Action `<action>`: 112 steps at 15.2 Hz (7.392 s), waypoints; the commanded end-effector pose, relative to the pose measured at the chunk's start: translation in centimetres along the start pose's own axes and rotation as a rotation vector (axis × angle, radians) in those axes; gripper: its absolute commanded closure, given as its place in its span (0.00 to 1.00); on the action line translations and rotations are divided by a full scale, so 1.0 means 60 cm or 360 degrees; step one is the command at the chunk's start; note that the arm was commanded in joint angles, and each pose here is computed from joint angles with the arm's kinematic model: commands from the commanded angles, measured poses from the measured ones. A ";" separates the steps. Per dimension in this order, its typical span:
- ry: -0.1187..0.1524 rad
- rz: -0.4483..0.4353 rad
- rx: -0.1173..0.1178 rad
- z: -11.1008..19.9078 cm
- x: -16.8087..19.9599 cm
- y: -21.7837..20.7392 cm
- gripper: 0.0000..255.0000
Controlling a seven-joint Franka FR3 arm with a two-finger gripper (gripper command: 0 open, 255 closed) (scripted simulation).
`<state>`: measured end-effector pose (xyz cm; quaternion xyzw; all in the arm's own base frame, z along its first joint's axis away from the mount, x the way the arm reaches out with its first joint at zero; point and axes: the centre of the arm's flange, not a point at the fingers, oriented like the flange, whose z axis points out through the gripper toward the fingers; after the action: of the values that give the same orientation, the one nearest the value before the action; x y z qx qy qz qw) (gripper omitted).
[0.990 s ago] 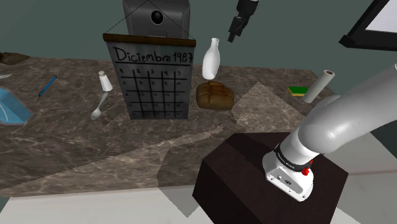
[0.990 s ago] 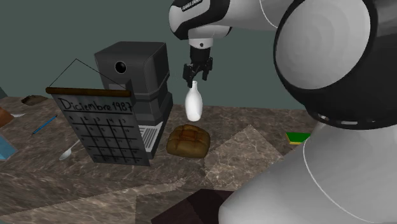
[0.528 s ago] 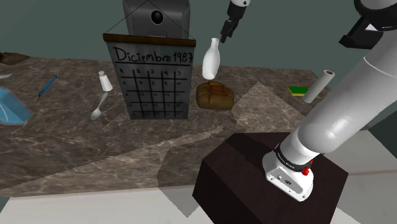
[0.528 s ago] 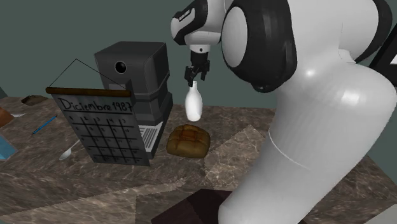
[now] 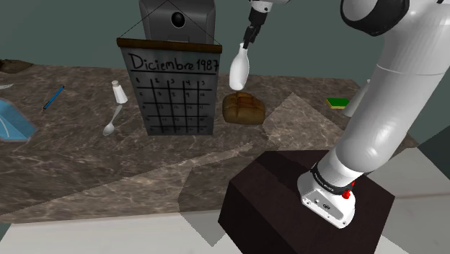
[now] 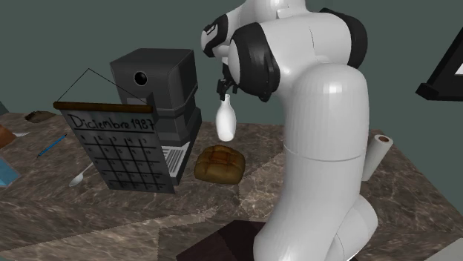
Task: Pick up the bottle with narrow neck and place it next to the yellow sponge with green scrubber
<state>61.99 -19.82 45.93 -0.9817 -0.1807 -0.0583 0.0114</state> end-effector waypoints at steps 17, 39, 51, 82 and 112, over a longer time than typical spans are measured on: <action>0.0001 -0.0005 0.0001 0.065 0.005 0.004 1.00; 0.0001 -0.0005 0.0001 -0.066 0.020 0.004 1.00; 0.0001 -0.0005 0.0001 -0.184 -0.151 0.007 1.00; 0.0001 -0.0005 0.0001 -0.509 -0.751 0.018 1.00; 0.0001 -0.0005 0.0001 -0.398 -0.925 0.021 1.00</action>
<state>8.35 -41.76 63.57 -0.9815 -0.1821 -0.0582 0.0120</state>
